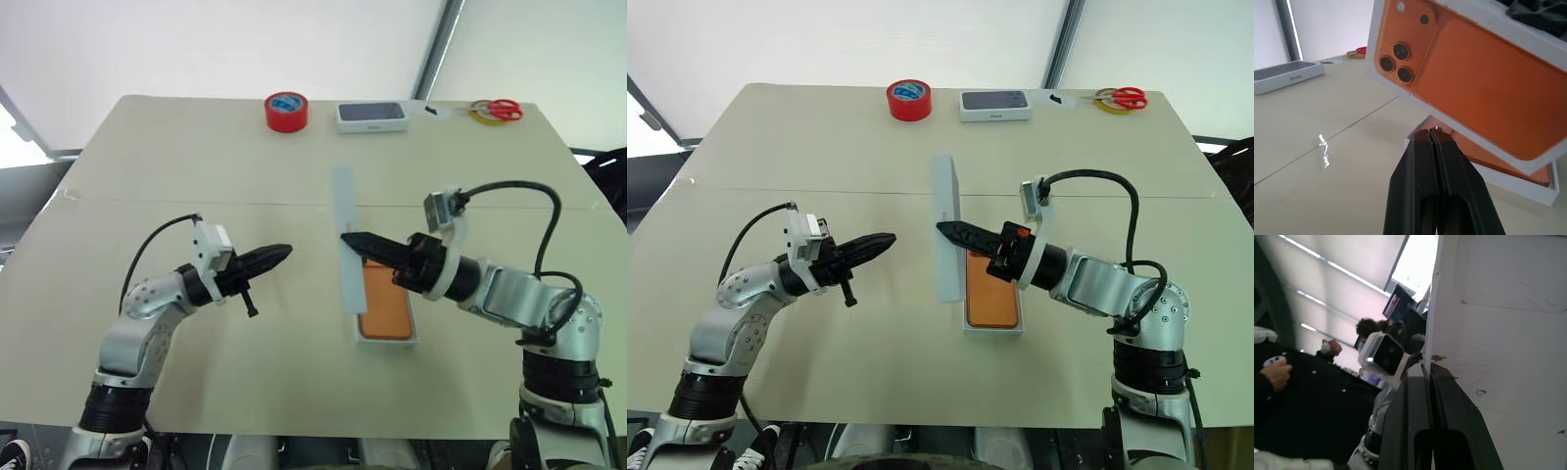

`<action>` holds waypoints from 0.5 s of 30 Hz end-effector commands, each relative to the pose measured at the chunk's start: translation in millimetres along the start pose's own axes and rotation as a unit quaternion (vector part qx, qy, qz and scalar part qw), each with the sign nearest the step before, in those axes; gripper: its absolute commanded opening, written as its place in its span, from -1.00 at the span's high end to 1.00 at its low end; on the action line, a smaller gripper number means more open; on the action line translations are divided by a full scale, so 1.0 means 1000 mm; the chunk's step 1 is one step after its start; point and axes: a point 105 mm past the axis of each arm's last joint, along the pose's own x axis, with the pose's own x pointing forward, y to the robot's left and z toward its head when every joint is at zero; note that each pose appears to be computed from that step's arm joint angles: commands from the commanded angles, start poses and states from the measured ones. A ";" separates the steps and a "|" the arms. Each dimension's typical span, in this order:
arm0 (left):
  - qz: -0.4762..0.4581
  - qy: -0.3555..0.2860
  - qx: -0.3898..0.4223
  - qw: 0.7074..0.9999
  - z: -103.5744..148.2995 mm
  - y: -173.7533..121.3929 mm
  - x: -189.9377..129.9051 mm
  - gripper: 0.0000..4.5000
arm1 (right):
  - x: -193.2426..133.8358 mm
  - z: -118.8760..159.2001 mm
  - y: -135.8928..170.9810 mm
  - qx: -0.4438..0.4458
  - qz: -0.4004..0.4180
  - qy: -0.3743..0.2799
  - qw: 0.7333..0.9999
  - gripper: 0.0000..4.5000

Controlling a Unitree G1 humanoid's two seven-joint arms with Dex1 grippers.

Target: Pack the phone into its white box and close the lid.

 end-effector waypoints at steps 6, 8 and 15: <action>-0.018 -0.024 0.001 1.000 0.011 -0.013 0.003 0.98 | -0.005 -0.041 -0.017 0.065 -0.028 0.072 0.995 1.00; -0.025 -0.021 -0.004 0.999 0.009 -0.018 0.003 0.98 | -0.004 -0.044 -0.026 0.084 -0.040 0.074 0.993 1.00; -0.041 -0.008 -0.028 0.999 -0.009 -0.044 0.010 0.98 | 0.001 -0.038 -0.046 0.126 -0.069 0.035 0.989 1.00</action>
